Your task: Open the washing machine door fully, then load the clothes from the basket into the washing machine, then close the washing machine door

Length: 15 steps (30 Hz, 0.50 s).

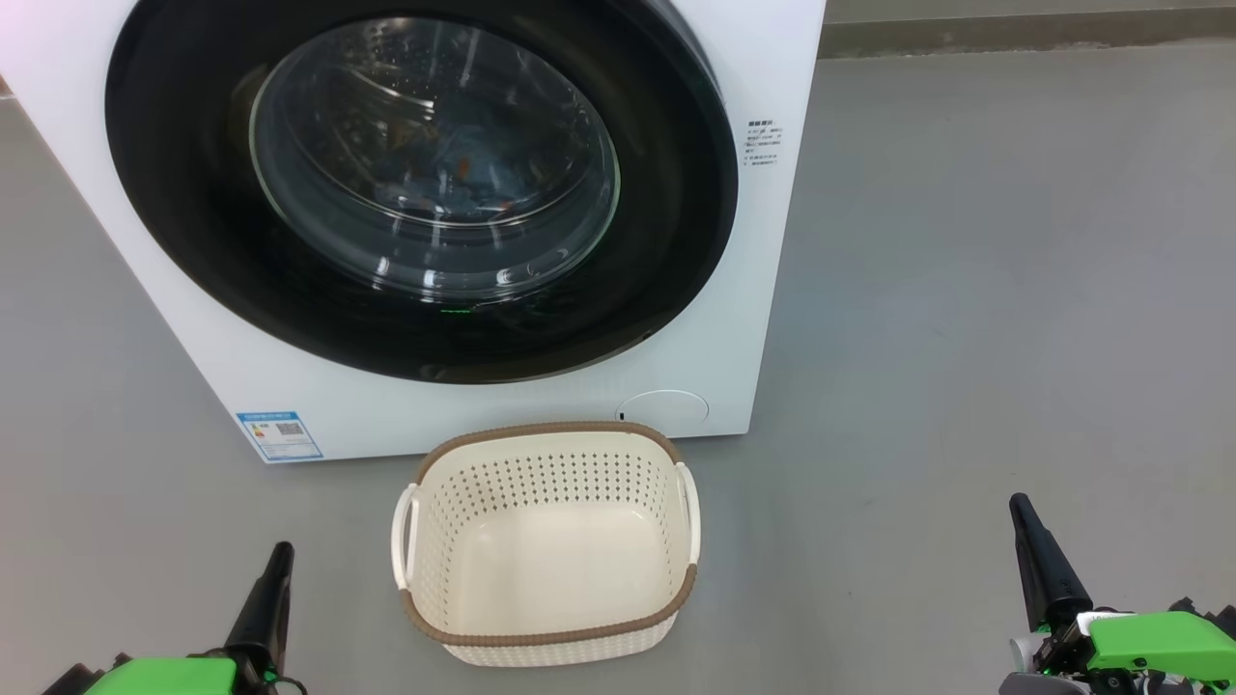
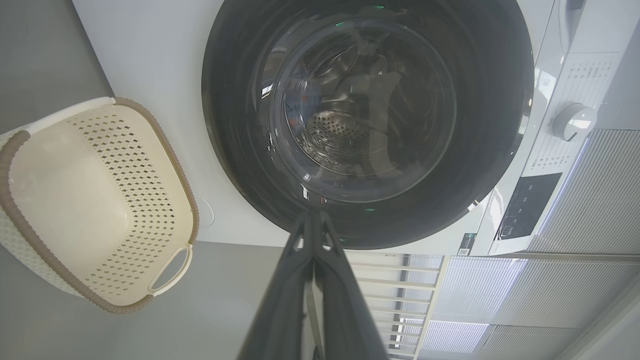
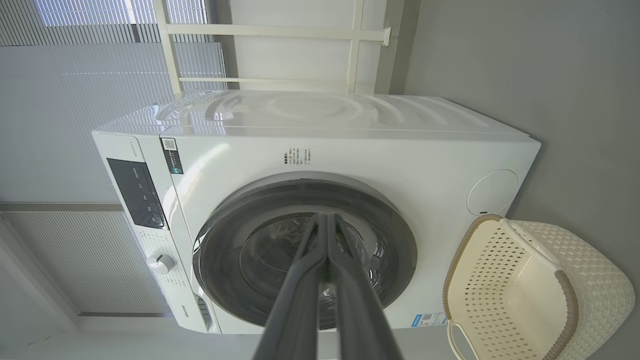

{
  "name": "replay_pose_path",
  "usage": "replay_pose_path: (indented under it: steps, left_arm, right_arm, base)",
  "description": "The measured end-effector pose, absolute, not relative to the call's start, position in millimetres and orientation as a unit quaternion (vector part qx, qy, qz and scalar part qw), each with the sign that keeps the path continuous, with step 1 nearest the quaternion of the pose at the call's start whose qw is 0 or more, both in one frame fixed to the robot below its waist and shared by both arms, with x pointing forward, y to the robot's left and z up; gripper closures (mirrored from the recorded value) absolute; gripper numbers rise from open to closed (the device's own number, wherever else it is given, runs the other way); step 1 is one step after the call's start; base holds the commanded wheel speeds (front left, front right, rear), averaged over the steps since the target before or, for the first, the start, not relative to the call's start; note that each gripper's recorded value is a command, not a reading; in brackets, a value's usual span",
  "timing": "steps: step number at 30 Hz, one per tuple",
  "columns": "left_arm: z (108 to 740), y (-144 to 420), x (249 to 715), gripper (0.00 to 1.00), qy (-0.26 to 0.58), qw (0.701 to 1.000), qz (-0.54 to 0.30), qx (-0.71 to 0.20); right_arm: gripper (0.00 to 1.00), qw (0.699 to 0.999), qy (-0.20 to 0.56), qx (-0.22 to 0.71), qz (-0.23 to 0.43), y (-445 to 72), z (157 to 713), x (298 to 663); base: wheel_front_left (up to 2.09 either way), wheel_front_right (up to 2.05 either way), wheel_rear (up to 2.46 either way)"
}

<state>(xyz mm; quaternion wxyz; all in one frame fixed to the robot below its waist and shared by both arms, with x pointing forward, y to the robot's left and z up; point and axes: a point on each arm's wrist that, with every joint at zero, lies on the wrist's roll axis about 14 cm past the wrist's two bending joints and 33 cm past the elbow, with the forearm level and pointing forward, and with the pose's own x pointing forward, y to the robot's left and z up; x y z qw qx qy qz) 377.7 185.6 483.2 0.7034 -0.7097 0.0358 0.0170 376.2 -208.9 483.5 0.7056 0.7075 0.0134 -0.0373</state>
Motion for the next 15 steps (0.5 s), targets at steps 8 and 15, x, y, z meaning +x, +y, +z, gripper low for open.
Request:
replay_pose_path:
  steps: [8, 15]
  left_arm:
    - [483.1, 185.6, 377.7, 1.00, 0.036, 0.703, 0.017, -0.710]
    - [483.2, 185.6, 377.7, 1.00, 0.036, 0.703, 0.017, -0.710]
  right_arm:
    - [1.00, 0.706, 0.013, 0.708, -0.037, -208.9, 483.4, 376.2]
    - [1.00, 0.706, 0.013, 0.708, -0.037, -208.9, 483.4, 376.2]
  base:
    - [0.00, 0.00, 0.00]
    - [0.00, 0.00, 0.00]
